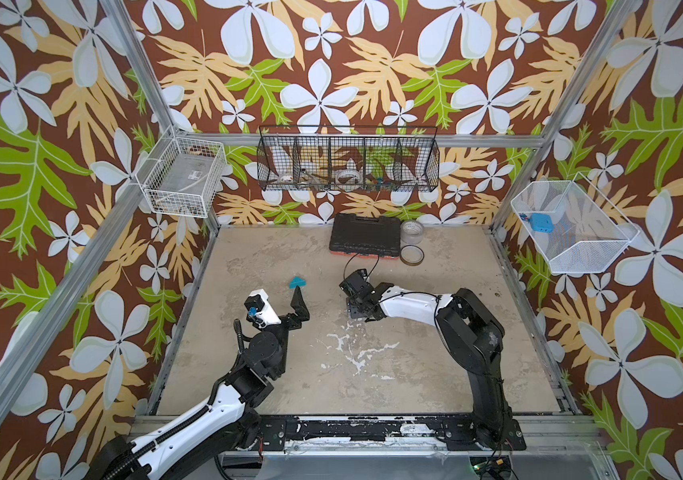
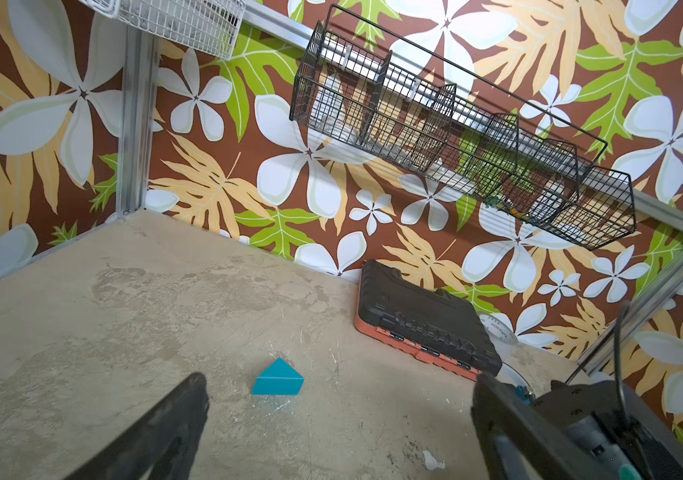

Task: Build the wood block tower
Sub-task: 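Lower the right gripper over the red block and close on it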

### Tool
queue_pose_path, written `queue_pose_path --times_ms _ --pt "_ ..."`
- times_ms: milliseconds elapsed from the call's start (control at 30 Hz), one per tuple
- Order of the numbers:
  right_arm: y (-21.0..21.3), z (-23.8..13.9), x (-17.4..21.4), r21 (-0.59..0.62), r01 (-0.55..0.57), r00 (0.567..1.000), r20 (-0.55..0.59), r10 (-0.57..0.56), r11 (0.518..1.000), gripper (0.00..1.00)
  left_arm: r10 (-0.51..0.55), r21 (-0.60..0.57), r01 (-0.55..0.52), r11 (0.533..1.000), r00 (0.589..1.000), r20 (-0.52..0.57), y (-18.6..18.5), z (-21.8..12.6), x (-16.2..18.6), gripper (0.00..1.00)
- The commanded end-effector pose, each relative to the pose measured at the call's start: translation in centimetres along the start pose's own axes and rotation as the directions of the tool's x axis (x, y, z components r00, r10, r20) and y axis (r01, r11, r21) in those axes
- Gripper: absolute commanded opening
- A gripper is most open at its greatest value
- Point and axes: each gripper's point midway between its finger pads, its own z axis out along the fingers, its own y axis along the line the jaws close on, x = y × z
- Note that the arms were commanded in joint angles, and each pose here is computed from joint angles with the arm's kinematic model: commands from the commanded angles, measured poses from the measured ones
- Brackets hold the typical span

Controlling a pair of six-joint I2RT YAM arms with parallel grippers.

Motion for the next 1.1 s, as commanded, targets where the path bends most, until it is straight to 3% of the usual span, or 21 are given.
queue_pose_path --times_ms 0,200,600,867,1067 --pt "-0.4 -0.2 0.7 0.004 -0.003 1.0 -0.021 0.003 1.0 0.74 -0.002 -0.01 0.002 1.0 1.0 0.022 0.1 -0.1 -0.6 1.0" --pt "-0.4 0.2 1.3 0.003 -0.005 0.999 -0.036 0.005 1.0 0.73 -0.002 -0.008 0.002 1.0 1.0 0.023 0.1 0.0 -0.7 1.0" --pt "-0.3 0.0 1.1 -0.002 -0.005 0.999 -0.037 0.005 1.0 0.53 -0.01 -0.003 0.01 1.0 0.999 0.031 0.1 -0.2 -1.0 1.0" --pt "-1.4 -5.7 -1.9 -0.042 0.038 0.996 0.087 -0.034 0.998 0.48 -0.011 0.047 0.01 0.999 1.0 0.021 -0.8 -0.2 -1.0 1.0" --pt "-5.0 -9.7 -3.4 0.054 0.112 0.977 0.174 -0.12 0.992 0.43 -0.006 0.114 0.006 0.994 1.0 -0.006 -2.2 -0.1 -0.5 1.0"
